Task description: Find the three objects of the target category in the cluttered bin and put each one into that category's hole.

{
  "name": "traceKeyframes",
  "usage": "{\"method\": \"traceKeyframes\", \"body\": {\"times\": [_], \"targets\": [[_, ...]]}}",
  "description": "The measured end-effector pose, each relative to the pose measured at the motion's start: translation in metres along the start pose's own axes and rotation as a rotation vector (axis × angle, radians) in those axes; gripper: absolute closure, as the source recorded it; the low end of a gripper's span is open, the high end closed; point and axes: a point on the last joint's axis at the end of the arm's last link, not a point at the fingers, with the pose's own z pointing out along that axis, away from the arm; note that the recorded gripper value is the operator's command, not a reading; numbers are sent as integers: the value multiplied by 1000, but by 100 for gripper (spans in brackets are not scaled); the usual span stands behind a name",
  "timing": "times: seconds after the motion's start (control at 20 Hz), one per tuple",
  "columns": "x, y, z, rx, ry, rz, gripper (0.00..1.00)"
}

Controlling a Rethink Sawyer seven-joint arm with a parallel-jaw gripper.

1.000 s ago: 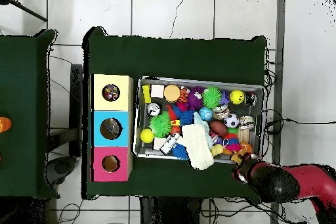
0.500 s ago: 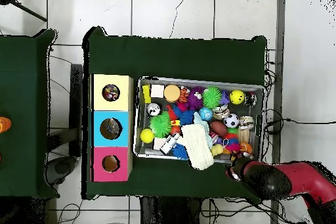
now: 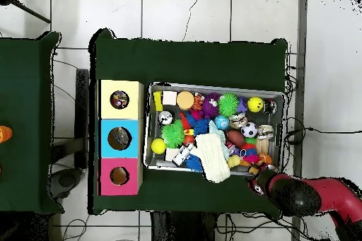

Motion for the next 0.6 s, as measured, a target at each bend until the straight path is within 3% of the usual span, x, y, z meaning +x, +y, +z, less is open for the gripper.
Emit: {"method": "traceKeyframes", "body": {"times": [0.6], "targets": [[6, -17, 4, 21, -13, 30, 0]]}}
